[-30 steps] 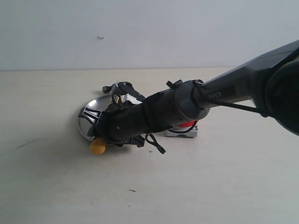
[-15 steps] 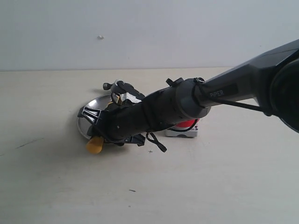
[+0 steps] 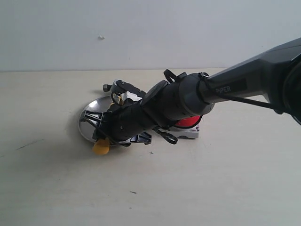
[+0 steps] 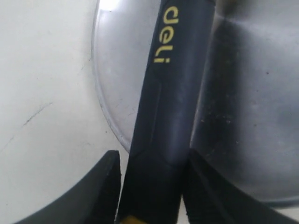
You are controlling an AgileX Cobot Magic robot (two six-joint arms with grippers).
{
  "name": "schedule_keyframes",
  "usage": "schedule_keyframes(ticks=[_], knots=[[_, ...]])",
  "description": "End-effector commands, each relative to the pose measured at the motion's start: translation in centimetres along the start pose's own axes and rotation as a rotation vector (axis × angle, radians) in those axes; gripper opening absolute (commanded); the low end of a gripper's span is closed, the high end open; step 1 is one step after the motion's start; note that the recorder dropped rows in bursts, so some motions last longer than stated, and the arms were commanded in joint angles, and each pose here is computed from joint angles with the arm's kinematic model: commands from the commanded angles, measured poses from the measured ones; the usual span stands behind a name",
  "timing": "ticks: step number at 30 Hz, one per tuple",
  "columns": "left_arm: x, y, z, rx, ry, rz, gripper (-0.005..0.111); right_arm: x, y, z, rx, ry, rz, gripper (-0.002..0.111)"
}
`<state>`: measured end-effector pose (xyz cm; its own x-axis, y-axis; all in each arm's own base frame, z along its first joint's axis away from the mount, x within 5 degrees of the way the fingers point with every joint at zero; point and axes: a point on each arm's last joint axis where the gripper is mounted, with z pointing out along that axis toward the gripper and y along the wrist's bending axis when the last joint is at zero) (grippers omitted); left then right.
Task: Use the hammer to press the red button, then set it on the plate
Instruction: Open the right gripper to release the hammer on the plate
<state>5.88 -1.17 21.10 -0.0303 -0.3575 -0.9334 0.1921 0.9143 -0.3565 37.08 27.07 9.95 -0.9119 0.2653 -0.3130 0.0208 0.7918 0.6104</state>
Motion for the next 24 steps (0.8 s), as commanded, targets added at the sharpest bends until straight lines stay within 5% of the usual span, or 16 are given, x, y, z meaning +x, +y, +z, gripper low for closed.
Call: schedule_keyframes(ticks=[1,20,24], knots=[[0.1,0.0,0.0,0.004,-0.001,0.004,0.0,0.9,0.0,0.1,0.007,0.058,-0.031,0.05],[0.1,0.0,0.0,0.004,-0.001,0.004,0.0,-0.1,0.9,-2.5,0.096,0.033,-0.081,0.056],[0.1,0.0,0.0,0.004,-0.001,0.004,0.0,-0.7,2.2,-4.7,0.084,0.015,-0.17,0.046]])
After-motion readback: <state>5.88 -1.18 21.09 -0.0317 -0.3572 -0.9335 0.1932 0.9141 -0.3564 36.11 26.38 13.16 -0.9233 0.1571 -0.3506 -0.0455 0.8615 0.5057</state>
